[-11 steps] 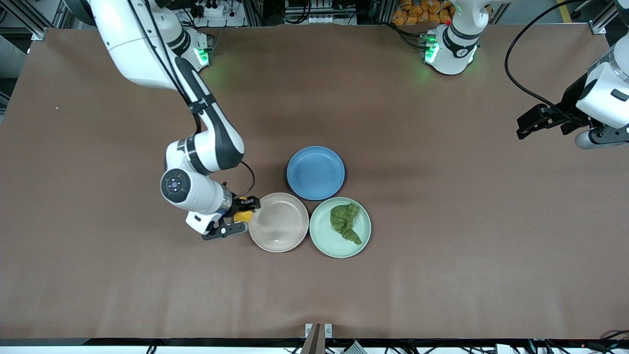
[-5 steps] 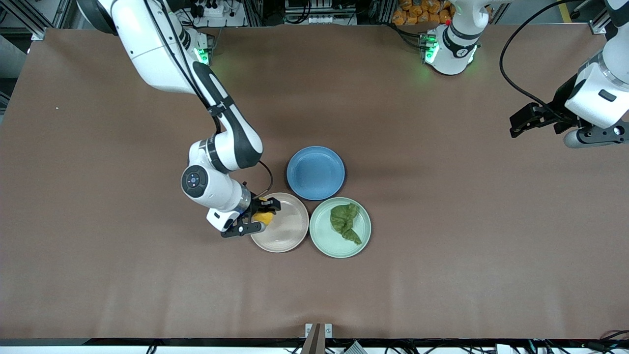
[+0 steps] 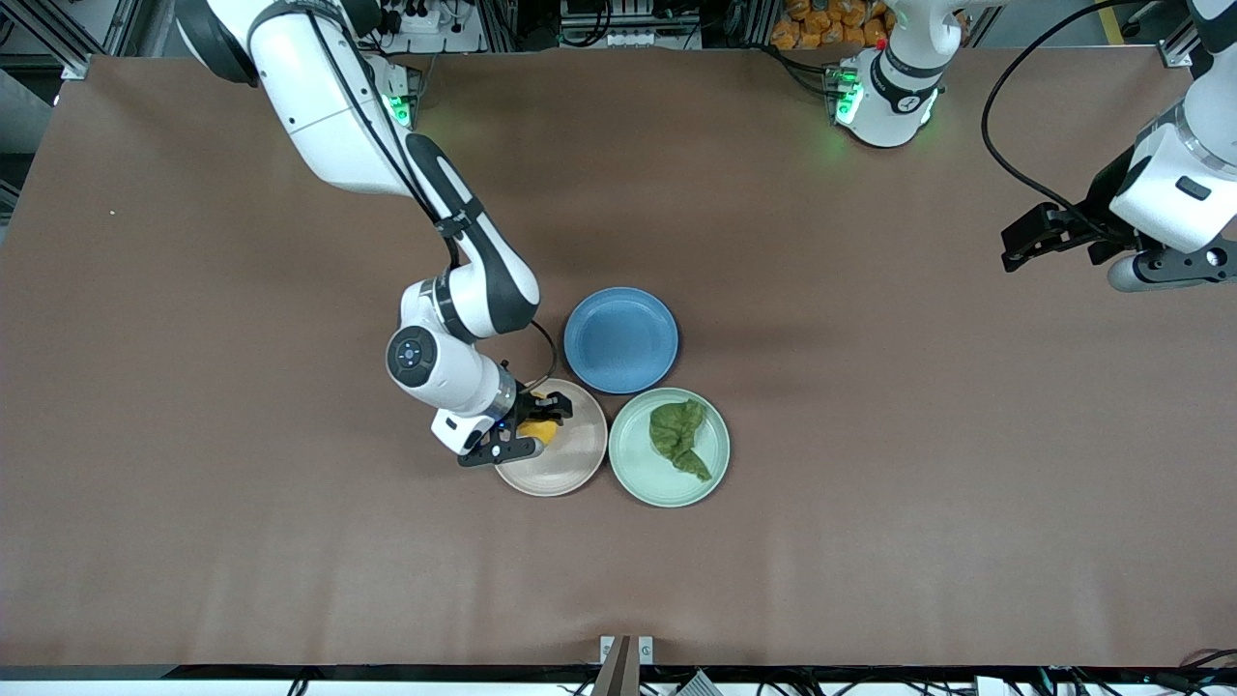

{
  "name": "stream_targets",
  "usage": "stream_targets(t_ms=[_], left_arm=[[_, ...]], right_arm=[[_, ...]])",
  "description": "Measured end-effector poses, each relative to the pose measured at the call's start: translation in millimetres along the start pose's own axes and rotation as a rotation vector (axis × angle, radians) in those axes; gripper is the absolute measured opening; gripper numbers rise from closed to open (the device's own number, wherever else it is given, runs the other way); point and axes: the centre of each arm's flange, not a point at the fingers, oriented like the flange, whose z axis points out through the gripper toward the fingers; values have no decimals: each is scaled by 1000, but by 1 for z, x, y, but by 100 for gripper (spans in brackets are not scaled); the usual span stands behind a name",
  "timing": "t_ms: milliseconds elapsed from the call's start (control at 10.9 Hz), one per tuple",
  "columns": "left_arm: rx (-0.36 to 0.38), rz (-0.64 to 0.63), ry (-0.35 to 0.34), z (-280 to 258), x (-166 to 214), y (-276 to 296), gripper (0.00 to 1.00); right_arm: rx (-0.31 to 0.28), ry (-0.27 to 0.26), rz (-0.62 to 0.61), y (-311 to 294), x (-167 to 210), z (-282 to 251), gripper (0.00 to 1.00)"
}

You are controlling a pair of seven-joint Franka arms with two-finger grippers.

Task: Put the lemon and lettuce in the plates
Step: 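Lower the lemon onto the cream-white plate and open the right gripper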

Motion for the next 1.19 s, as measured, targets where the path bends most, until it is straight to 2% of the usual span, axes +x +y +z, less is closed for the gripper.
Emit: stream_targets(t_ms=[275,367,550,641,1191], left_arm=[[-5,7,14,-1,1,4,100],[-5,14,15,-1,0,8,100],[-18,18,13,-2,-1,11,100],[-25,18,11,-2,-1,12,100],[-40,40,27,-3,-3,26,100]], right_arm=[[-2,3,13,-2,-1,6,62],[0,14,14,-3,1,4,66],[4,40,16,-4,5,0,92],[4,47,16,-4,7,-2,100],[3,57,18,-4,9,-4,100]])
